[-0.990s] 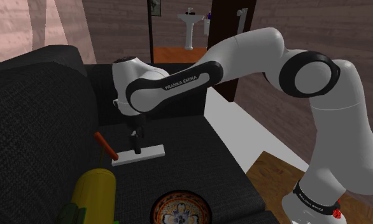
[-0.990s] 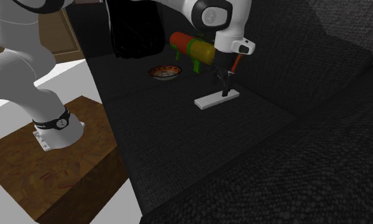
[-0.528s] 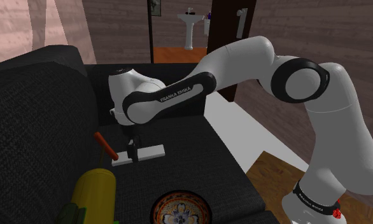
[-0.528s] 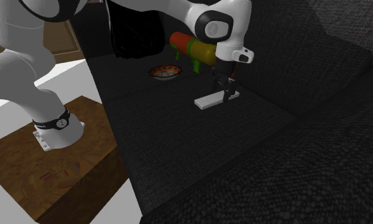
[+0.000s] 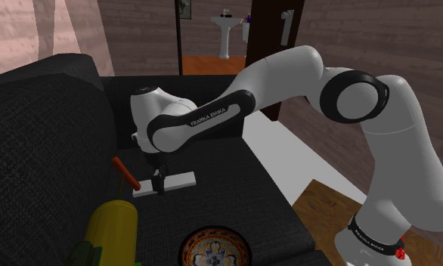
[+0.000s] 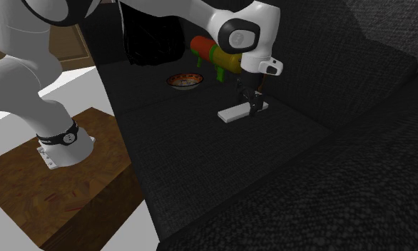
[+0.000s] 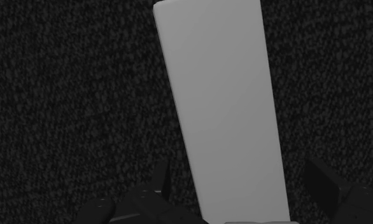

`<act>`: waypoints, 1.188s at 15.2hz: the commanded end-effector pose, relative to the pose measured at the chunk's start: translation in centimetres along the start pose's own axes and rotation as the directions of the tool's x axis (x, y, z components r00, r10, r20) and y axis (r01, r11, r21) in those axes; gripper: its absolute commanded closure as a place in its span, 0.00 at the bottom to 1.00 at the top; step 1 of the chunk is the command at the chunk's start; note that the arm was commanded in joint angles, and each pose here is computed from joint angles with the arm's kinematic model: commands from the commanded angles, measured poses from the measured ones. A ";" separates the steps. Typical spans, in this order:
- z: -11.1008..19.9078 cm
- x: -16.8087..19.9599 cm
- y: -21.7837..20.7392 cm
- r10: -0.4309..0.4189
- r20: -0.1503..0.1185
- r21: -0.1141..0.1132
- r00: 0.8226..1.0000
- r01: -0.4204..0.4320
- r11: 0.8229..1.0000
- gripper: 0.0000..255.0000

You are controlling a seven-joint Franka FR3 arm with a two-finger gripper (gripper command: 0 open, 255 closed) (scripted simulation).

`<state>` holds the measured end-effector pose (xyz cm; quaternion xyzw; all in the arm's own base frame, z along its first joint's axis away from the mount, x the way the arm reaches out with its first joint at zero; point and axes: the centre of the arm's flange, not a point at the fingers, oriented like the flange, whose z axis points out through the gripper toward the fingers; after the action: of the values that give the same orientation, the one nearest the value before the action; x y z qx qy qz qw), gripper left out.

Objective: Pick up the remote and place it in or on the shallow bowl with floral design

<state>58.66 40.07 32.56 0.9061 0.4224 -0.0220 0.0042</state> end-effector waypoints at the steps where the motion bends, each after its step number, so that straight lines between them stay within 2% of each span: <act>1: 0.0 0.0 0.0 0.000 0.000 0.000 1.000 0.000 1.000 0.00; 2: 0.0 0.0 0.0 0.000 0.000 0.000 1.000 0.000 1.000 1.00; 11: 0.0 0.0 0.0 0.000 0.000 0.000 1.000 0.000 1.000 1.00; 18: -3.7 -0.2 0.0 0.000 0.000 0.000 1.000 0.000 1.000 1.00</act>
<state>58.65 40.16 35.63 0.9056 0.4234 -0.0235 0.0040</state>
